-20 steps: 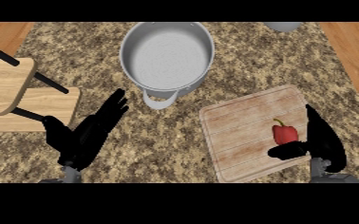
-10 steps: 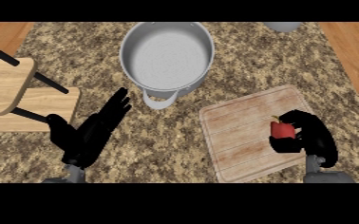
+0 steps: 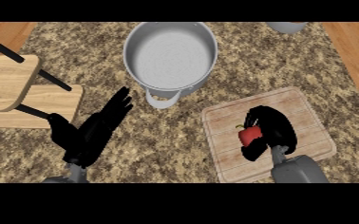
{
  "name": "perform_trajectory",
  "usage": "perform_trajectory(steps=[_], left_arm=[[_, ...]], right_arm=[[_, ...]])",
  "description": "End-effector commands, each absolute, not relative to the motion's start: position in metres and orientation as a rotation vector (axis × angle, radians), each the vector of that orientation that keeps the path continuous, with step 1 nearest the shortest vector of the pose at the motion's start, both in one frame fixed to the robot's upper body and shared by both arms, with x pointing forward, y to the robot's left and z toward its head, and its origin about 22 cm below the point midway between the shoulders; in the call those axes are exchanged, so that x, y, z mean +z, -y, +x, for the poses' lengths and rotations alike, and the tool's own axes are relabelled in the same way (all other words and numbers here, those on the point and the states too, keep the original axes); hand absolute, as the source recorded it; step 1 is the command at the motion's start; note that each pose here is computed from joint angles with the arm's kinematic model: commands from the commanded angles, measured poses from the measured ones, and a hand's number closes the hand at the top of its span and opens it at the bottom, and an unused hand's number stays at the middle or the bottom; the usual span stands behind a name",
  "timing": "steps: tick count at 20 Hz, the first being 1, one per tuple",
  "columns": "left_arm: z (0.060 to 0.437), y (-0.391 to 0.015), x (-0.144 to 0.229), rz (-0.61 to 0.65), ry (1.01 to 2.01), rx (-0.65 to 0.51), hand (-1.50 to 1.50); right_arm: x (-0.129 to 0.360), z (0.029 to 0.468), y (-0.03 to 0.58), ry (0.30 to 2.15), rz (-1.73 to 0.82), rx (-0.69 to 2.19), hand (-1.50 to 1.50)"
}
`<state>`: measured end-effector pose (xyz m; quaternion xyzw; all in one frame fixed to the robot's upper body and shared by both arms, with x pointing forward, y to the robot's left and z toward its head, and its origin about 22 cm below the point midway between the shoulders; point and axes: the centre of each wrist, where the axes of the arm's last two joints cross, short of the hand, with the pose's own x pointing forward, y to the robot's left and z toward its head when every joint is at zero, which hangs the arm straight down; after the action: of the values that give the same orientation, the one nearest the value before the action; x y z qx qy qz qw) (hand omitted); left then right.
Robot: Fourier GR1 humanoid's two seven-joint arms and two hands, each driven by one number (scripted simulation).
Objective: Pick the bell pepper from the cutting board and place it in the pot
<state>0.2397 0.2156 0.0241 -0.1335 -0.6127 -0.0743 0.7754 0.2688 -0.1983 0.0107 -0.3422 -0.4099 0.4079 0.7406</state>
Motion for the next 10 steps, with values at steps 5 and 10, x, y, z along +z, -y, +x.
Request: perform_trajectory(steps=[5,10], left_arm=[[0.239,-0.201,0.02,-0.284,1.334,-0.16,0.0],[0.233,-0.218,0.03,-0.268,1.309,-0.16,0.0]], right_arm=[[0.024,0.282,0.149,0.977,-0.716,1.149,1.5],[0.061,0.264,0.153,1.032,-0.859,1.055,1.5]])
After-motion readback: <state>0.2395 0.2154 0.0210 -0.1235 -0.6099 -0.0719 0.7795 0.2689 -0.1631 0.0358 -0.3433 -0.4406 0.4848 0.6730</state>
